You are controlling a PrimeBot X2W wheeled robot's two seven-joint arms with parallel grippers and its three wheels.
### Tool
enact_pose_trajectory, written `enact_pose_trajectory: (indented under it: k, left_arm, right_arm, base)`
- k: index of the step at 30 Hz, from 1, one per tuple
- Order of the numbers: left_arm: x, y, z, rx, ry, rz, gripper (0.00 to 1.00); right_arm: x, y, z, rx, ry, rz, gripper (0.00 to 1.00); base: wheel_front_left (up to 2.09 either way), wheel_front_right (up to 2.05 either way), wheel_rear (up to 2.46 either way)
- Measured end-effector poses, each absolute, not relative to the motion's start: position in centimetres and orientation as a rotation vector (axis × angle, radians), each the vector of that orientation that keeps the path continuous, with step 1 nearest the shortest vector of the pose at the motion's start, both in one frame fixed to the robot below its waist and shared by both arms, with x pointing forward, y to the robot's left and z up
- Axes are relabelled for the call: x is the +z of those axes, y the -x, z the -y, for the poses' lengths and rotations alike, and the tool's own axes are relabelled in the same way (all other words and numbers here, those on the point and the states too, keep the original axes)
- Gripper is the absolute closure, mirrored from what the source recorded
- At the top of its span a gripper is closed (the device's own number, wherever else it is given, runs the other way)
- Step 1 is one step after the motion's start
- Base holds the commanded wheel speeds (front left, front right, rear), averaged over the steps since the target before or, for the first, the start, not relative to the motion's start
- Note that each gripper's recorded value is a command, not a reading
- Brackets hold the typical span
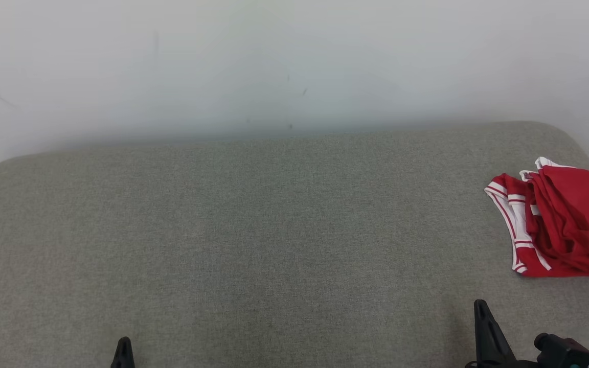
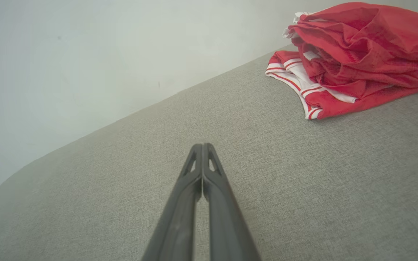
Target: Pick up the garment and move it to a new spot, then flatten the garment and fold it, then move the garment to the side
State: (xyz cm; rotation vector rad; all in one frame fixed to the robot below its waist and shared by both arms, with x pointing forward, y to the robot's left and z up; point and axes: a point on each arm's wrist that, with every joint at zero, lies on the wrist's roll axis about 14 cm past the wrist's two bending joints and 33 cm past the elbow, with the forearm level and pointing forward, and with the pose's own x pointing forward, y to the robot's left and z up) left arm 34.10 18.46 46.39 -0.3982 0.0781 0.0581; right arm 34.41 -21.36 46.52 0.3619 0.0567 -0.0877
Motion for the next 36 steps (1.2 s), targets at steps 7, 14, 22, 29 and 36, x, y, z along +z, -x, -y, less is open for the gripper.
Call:
enact_pose_trajectory:
  k: [7, 14, 22, 29, 36]
  left_arm:
    - [46.4, -34.4, -18.7, 0.075, 0.502, -0.083, 1.0]
    - [46.5, -34.9, -19.0, 0.092, 0.607, -0.09, 1.0]
    - [46.6, -35.3, -19.2, 0.099, 0.718, -0.094, 1.0]
    - [46.8, -35.7, -19.3, 0.101, 0.816, -0.094, 1.0]
    - [47.1, -36.1, -19.3, 0.099, 0.9, -0.09, 1.0]
  right_arm:
    - [46.8, -34.7, 21.5, -0.102, -0.465, -0.052, 1.0]
    - [46.9, -35.1, 21.5, -0.113, -0.574, -0.051, 1.0]
    - [47.1, -35.5, 21.6, -0.119, -0.691, -0.05, 1.0]
    - [47.4, -35.8, 21.5, -0.122, -0.788, -0.045, 1.0]
    - [47.5, -36.1, 21.5, -0.121, -0.875, -0.044, 1.0]
  base:
    - [0.0, 0.0, 0.0]
    - [0.0, 0.0, 0.0]
    - [0.0, 0.0, 0.0]
    - [0.0, 0.0, 0.0]
    - [0.0, 0.0, 0.0]
